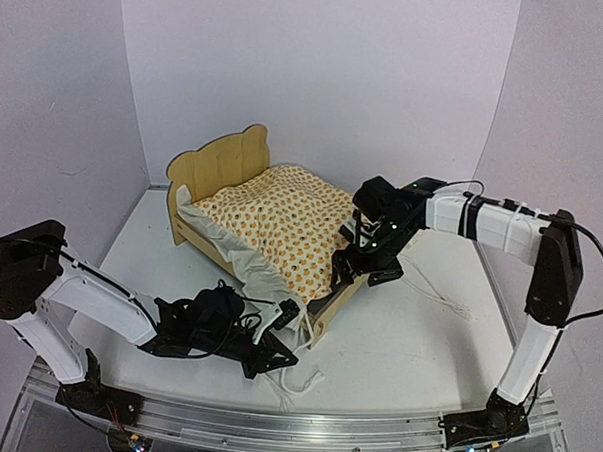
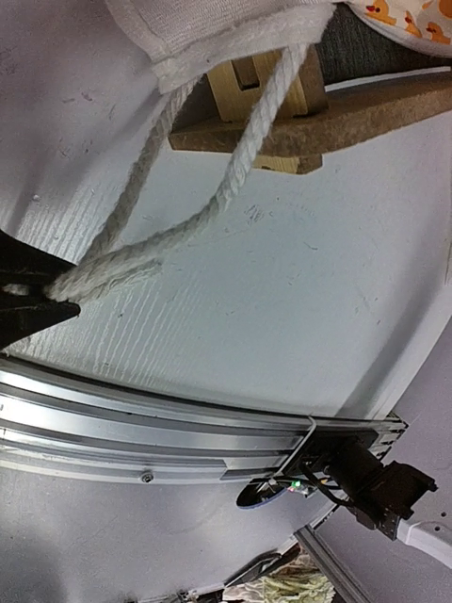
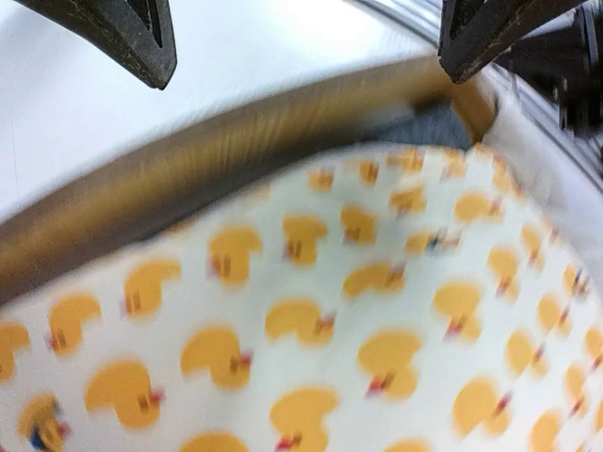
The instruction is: Set up the pet bed
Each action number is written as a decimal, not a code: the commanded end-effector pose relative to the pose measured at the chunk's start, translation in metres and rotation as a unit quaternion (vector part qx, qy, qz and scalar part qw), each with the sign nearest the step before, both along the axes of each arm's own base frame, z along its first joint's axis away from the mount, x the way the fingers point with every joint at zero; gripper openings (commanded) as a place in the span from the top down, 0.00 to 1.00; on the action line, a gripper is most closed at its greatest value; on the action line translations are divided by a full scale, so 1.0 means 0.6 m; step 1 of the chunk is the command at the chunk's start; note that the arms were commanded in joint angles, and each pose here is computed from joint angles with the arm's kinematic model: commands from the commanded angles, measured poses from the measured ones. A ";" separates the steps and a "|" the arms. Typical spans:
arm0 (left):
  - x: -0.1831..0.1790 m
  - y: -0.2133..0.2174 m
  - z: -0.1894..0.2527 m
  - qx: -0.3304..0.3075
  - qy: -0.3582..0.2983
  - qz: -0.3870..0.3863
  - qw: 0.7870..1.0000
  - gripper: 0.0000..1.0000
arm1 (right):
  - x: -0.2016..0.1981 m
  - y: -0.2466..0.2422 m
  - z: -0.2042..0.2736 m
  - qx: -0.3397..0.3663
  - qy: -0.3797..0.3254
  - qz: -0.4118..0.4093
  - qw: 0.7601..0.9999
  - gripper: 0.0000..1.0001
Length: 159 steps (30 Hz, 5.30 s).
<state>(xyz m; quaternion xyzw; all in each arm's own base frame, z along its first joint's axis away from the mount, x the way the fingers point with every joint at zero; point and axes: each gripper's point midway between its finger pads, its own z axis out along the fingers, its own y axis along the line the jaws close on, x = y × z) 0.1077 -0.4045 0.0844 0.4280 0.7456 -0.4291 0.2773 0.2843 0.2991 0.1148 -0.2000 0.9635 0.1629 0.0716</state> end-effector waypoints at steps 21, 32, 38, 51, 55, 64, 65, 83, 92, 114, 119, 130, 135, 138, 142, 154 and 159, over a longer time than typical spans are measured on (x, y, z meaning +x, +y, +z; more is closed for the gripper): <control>0.050 0.043 0.030 -0.041 0.027 0.083 0.995 1.00 | -0.244 0.015 -0.120 -0.001 -0.057 0.186 0.981 0.02; 0.038 0.022 0.071 -0.090 0.106 0.064 0.988 1.00 | -0.248 0.067 -0.133 0.083 -0.092 0.198 0.973 0.16; 0.038 0.025 0.100 -0.109 0.086 0.059 0.989 1.00 | -0.235 0.126 -0.102 0.105 -0.193 0.234 0.947 0.13; 0.034 0.041 0.121 -0.126 0.084 0.065 0.986 1.00 | -0.261 0.209 -0.077 0.191 -0.255 0.227 0.920 0.15; 0.035 0.043 0.125 -0.129 0.082 0.068 0.986 1.00 | -0.269 0.230 -0.078 0.215 -0.254 0.222 0.916 0.21; 0.042 0.053 0.133 -0.134 0.068 0.082 0.985 1.00 | -0.272 0.236 -0.087 0.229 -0.244 0.207 0.920 0.58; 0.043 0.054 0.134 -0.135 0.066 0.084 0.985 1.00 | -0.271 0.233 -0.088 0.227 -0.243 0.203 0.921 0.67; 0.052 0.070 0.130 -0.119 0.050 0.086 0.988 0.97 | -0.306 0.167 -0.051 0.226 -0.207 0.210 0.928 0.87; 0.042 0.060 0.148 -0.132 0.073 0.065 0.986 1.00 | -0.279 0.245 -0.032 0.255 -0.280 0.246 0.892 0.42; 0.105 0.106 0.136 -0.099 0.067 0.183 0.976 0.35 | -0.279 0.225 -0.022 0.298 -0.194 0.156 0.921 1.00; 0.095 0.140 0.128 -0.040 0.119 0.220 0.967 0.05 | -0.304 0.223 0.009 0.337 -0.124 0.152 0.921 1.00; 0.009 0.118 0.178 -0.107 0.269 0.114 0.950 0.38 | -0.301 0.249 0.068 0.370 -0.153 0.182 0.898 1.00; -0.006 0.092 0.188 -0.117 0.301 0.068 0.944 0.43 | -0.318 0.270 0.077 0.376 -0.151 0.236 0.883 1.00; -0.011 0.083 0.155 -0.086 0.333 0.065 0.937 0.46 | -0.321 0.274 0.075 0.376 -0.153 0.249 0.879 1.00; -0.015 0.081 0.130 -0.066 0.357 0.069 0.929 0.47 | -0.314 0.272 0.066 0.362 -0.166 0.253 0.882 1.00; -0.010 0.075 0.118 -0.058 0.347 0.069 0.933 0.87 | -0.305 0.277 0.055 0.334 -0.183 0.267 0.885 1.00; 0.002 0.079 0.132 -0.076 0.317 0.080 0.942 1.00 | -0.309 0.271 0.050 0.324 -0.182 0.269 0.888 1.00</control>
